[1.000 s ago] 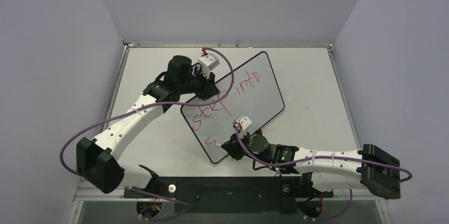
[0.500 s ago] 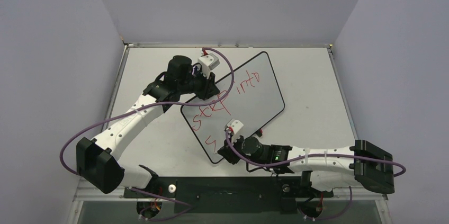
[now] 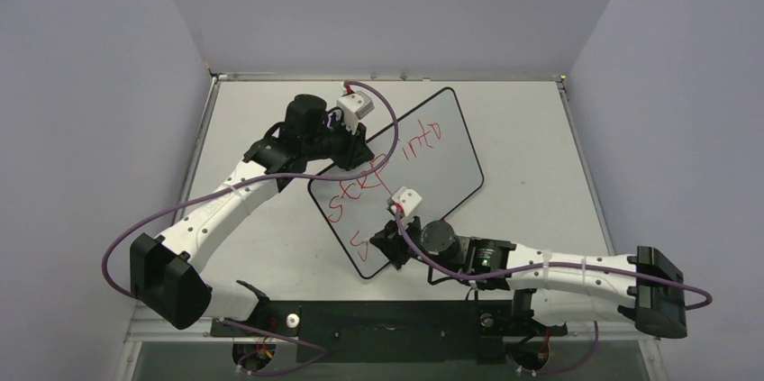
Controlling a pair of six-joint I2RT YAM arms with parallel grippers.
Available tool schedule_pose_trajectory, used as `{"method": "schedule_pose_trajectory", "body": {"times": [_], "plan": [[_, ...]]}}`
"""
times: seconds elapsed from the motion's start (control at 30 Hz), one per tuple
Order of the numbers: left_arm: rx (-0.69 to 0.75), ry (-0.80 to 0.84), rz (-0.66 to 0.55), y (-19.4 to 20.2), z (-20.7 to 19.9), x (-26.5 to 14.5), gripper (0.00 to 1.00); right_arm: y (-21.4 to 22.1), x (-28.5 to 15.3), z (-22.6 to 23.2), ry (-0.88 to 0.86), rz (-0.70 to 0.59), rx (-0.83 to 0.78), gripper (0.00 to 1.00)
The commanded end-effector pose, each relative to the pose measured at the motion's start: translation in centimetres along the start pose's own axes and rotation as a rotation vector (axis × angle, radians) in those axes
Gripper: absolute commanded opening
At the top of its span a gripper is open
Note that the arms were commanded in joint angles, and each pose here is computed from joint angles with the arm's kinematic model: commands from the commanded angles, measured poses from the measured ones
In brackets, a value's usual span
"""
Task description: Write a sentence on the whiteboard
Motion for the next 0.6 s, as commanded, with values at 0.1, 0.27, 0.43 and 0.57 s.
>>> {"method": "schedule_pose_trajectory", "body": {"times": [0.1, 0.27, 0.43, 0.57], "plan": [[0.109, -0.014, -0.105, -2.5, 0.0, 0.1, 0.00, -2.5, -2.0, -2.8, 0.114, -0.094, 0.022, 0.00], [0.110, -0.014, -0.106, -2.5, 0.0, 0.1, 0.00, -1.5, -1.3, -4.0, 0.140, -0.067, 0.045, 0.00], [0.108, -0.016, -0.105, -2.4, 0.0, 0.1, 0.00, -1.1, -0.9, -3.4, 0.096, -0.065, 0.042, 0.00], [0.109, -0.015, -0.105, -2.4, 0.0, 0.1, 0.00, -1.1, -0.6, -2.7, 0.046, -0.068, 0.036, 0.00]]}}
Point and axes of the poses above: each gripper's point midway between its finger pads, its own x axis out along the fingers, its own z axis along the line the jaws close on, y = z × x, the point moved 5 cm from there along -x, back along the fingers, and after that the axes turned 15 degrees about -x, right-handed, at the moved point
